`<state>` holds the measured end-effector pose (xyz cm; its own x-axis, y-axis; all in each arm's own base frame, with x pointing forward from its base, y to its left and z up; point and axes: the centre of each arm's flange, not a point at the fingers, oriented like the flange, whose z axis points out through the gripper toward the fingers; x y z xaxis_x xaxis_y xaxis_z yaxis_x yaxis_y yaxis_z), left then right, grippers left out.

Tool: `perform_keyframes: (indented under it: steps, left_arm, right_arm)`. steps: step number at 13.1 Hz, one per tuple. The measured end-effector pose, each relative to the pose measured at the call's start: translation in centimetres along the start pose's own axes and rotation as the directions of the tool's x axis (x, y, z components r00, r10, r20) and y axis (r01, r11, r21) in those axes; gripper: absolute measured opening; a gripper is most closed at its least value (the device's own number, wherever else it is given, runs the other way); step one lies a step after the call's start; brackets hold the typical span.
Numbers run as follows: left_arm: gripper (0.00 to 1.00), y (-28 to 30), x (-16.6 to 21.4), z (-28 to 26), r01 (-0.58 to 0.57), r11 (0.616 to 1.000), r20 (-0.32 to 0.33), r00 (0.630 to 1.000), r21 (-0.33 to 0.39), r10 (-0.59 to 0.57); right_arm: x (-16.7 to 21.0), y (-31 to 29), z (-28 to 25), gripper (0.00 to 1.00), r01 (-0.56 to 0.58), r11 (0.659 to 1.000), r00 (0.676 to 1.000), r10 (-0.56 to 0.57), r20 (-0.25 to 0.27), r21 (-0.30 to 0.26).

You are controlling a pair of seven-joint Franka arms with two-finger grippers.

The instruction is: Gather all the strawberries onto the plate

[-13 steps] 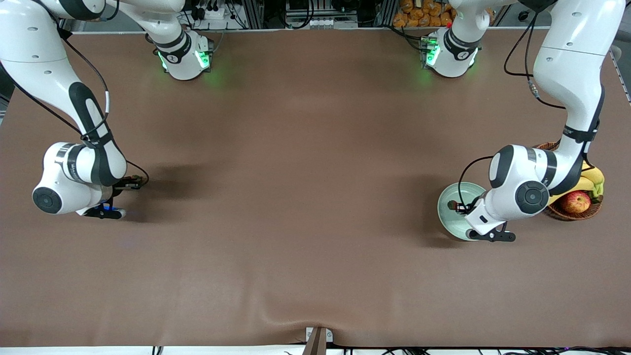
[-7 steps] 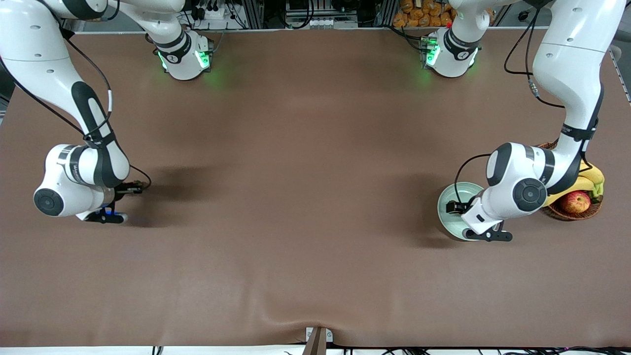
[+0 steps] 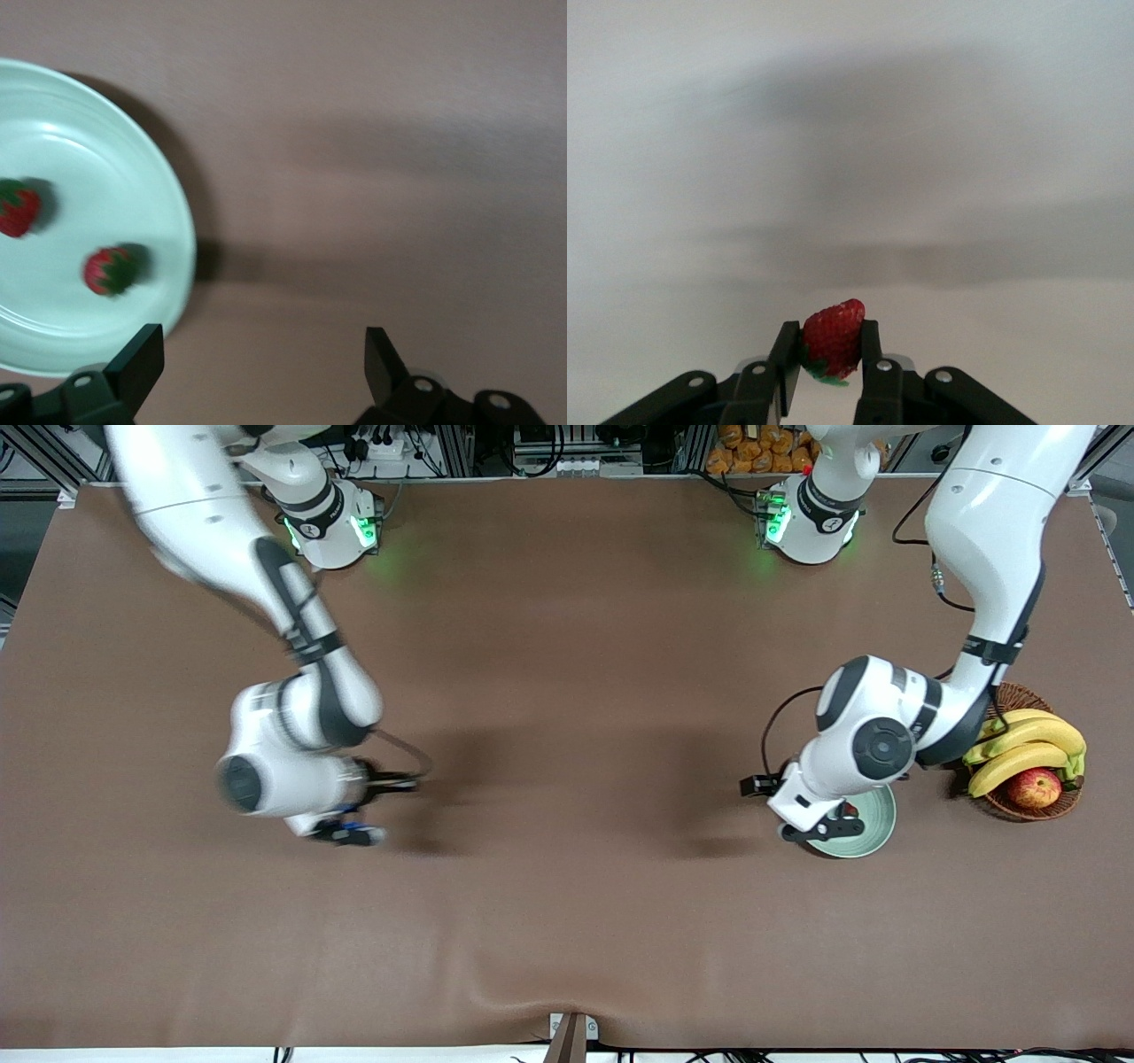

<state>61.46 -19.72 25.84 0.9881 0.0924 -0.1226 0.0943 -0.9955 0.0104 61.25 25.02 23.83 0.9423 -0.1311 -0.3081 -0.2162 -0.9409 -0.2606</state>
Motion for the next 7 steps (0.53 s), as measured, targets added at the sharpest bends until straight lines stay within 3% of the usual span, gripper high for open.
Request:
perform_keyframes:
  steps: [3, 7]
  left_arm:
    - [1.00, 3.8, -2.0, 0.8, 0.043, 0.999, 0.011, 0.999, 0.010, -0.043]
    - [1.00, 7.1, -3.8, 3.4, 0.095, 0.995, 0.038, 0.995, 0.015, -0.095]
  right_arm:
    - [-5.3, -10.8, 4.4, 0.32, -0.140, 0.982, 0.990, 0.140, 0.009, 0.124]
    - [-8.7, -17.1, 10.9, 0.32, -0.176, 0.951, 0.977, 0.200, -0.070, 0.256]
